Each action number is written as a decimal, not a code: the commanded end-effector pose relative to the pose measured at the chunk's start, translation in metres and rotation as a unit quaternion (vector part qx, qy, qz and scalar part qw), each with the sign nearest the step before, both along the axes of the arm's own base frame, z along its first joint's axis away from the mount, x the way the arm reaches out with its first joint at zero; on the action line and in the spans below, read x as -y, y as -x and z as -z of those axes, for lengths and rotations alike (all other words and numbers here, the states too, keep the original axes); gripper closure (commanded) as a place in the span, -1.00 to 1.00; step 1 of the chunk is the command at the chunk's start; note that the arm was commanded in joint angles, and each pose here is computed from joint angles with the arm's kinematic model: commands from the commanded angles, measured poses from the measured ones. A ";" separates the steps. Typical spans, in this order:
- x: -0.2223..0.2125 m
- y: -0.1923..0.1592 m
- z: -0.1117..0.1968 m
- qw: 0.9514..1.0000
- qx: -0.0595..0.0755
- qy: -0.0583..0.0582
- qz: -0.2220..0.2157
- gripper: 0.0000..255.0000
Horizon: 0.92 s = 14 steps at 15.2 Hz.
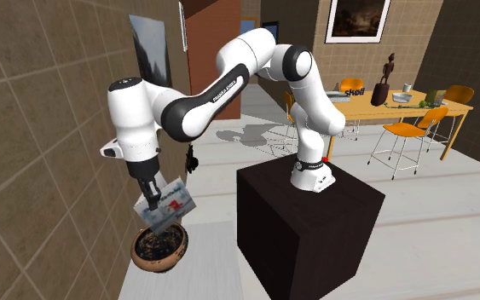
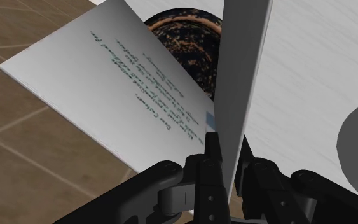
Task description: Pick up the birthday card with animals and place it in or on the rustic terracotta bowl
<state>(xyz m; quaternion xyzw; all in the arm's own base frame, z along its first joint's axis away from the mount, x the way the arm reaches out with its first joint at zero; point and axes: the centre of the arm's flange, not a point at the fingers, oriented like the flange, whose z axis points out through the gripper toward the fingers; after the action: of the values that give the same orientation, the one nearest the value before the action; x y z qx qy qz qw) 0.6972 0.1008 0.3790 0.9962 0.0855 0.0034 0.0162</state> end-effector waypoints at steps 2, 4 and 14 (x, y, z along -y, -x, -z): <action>0.000 0.000 0.016 1.000 0.000 0.000 0.000 1.00; 0.000 0.000 0.026 1.000 0.000 0.000 0.000 1.00; 0.000 0.000 0.072 1.000 0.000 0.000 0.000 1.00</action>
<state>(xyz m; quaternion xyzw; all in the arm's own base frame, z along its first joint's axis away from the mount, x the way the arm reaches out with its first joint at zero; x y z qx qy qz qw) 0.6969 0.1005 0.3086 0.9962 0.0855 0.0033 0.0161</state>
